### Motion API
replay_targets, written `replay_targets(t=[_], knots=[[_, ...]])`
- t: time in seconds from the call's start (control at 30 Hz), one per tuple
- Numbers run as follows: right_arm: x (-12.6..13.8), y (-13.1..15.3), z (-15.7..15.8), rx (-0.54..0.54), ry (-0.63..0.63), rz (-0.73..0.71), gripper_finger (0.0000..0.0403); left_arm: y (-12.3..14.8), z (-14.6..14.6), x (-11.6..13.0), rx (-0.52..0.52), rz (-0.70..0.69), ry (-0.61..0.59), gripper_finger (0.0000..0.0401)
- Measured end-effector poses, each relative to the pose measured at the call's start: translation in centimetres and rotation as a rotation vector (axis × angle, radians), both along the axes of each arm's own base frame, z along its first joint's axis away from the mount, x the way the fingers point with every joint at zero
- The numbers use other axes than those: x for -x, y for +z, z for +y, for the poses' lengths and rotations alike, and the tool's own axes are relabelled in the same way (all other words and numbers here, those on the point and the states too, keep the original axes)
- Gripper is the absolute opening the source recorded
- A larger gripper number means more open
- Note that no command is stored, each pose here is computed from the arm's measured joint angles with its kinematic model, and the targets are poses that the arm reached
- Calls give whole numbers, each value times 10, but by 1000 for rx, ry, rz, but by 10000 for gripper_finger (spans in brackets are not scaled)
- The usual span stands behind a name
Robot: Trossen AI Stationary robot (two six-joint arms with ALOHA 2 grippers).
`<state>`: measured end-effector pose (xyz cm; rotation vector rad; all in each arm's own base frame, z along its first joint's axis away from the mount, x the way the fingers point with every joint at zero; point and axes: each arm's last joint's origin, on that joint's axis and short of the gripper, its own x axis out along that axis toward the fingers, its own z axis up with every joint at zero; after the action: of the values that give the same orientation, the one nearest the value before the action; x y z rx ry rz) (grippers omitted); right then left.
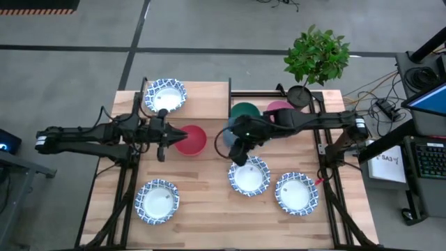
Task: Place and stack bowls onto a shelf
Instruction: Put the blue bowl on the shelf
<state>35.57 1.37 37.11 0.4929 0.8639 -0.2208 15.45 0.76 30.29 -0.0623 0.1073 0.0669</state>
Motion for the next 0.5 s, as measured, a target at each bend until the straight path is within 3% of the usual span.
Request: replay_targets(t=[0.13,0.27,0.5], knots=[[-12,24,3,281,85,-185,11,1,0,1,-1,-6,0,36],[-30,25,-4,567,147,-204,11,2,0,3,-1,-17,0,36],[-73,-3,-36,776,253,-71,11,6,-1,13,4,-45,-1,36]])
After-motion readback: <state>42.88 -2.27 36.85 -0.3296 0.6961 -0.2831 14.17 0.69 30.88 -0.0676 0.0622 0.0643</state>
